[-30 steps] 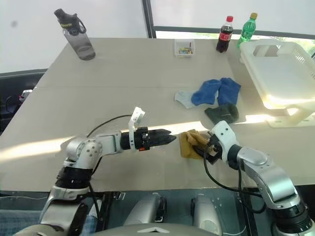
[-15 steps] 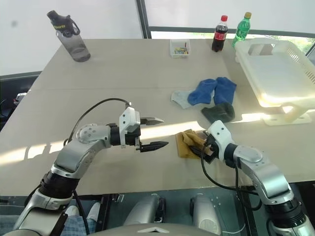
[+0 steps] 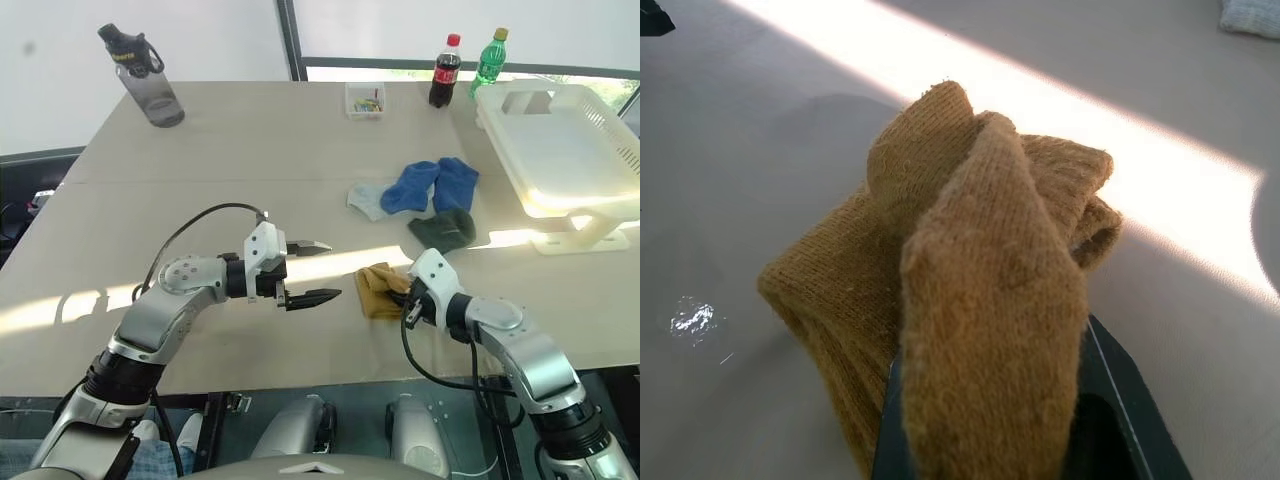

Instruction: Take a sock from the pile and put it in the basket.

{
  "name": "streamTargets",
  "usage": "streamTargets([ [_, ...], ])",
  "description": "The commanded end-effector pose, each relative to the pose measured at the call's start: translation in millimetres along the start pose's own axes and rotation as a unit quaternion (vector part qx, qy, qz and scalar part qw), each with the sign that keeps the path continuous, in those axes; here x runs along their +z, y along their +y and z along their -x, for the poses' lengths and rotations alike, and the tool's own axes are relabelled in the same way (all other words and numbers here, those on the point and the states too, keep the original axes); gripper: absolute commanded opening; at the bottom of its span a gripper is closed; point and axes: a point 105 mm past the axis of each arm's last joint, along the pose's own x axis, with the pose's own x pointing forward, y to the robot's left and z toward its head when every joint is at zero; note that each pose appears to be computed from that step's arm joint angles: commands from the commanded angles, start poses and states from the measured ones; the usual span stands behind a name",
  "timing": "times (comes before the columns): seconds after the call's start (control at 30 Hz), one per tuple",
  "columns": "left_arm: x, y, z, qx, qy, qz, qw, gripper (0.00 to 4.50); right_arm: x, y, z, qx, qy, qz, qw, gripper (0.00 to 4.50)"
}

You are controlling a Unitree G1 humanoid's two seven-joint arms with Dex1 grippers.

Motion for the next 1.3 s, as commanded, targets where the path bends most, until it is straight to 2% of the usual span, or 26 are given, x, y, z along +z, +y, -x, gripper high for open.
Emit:
streamTargets([
  [0.03, 9, 0, 0, 0.002, -0.017, -0.012, 1.0, 4.5, -40, 2, -4, -0.001, 0.074, -0.047, 0.996, 0.03],
  [0.4, 10, -3, -1, -0.002, -0.015, -0.024, 1.0, 4.5, -26, -4, 3, -0.008, 0.065, -0.028, 0.997, 0.03],
  [0.67, 22, 4, 3, 0.017, -0.041, -0.039, 0.998, 4.5, 26, -33, 34, -0.016, -0.002, -0.035, 0.999, 0.03],
  [0.93, 52, 10, 7, 0.039, -0.104, -0.046, 0.993, 4.5, 58, -99, 90, -0.086, -0.012, 0.002, 0.996, 0.03],
  [1.03, 66, 13, 9, 0.054, -0.139, -0.043, 0.988, 4.5, 84, -125, 117, -0.12, -0.036, 0.012, 0.992, 0.03],
  [1.17, 73, 14, 6, 0.061, -0.152, -0.048, 0.985, 4.5, 113, -158, 149, -0.171, -0.064, 0.019, 0.983, 0.03],
  [1.3, 79, 15, 3, 0.067, -0.166, -0.049, 0.983, 4.5, 145, -194, 180, -0.242, -0.111, -0.003, 0.964, 0.03],
])
